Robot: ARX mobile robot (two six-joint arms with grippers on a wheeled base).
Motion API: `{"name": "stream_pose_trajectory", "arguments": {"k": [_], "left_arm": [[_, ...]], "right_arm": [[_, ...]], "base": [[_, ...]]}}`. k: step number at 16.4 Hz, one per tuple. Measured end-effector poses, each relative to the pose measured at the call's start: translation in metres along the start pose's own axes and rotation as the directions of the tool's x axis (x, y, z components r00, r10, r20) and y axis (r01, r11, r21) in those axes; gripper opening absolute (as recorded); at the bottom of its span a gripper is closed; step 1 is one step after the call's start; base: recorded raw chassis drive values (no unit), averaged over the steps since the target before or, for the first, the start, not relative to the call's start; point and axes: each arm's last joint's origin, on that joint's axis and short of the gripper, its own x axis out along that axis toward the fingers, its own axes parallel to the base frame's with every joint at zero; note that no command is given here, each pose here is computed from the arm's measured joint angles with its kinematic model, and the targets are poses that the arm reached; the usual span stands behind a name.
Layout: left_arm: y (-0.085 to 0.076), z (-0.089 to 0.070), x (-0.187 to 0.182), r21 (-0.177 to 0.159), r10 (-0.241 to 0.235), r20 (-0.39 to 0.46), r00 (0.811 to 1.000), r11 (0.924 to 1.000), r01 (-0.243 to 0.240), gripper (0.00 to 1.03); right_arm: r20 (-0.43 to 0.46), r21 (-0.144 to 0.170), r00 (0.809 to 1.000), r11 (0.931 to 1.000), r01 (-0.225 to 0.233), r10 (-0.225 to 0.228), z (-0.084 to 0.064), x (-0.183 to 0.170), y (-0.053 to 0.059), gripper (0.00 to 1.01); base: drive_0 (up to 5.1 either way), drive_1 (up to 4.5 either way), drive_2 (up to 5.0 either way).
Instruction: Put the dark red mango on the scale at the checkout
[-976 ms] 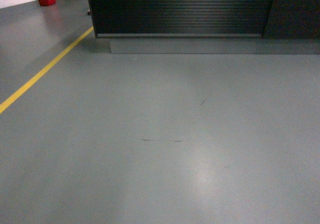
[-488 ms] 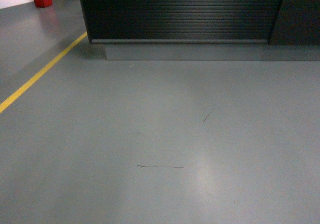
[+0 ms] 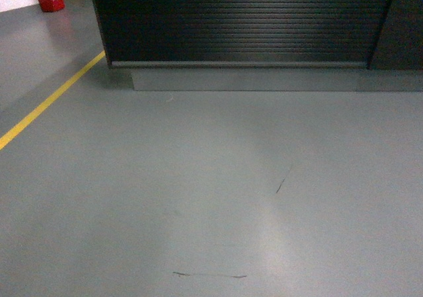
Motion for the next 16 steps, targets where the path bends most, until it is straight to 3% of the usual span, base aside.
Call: {"name": "stream_pose_trajectory", "arguments": {"k": [16], "left_arm": [[0.0, 0.0004, 0.0, 0.0, 0.0, 0.005, 1.0, 1.0, 0.0, 0.98]], "right_arm": [[0.003, 0.0, 1.0, 1.0, 0.0, 0.0, 0.0003, 0.0, 0.0, 0.98]], "base": [[-0.1, 4.25, -4.4]]}}
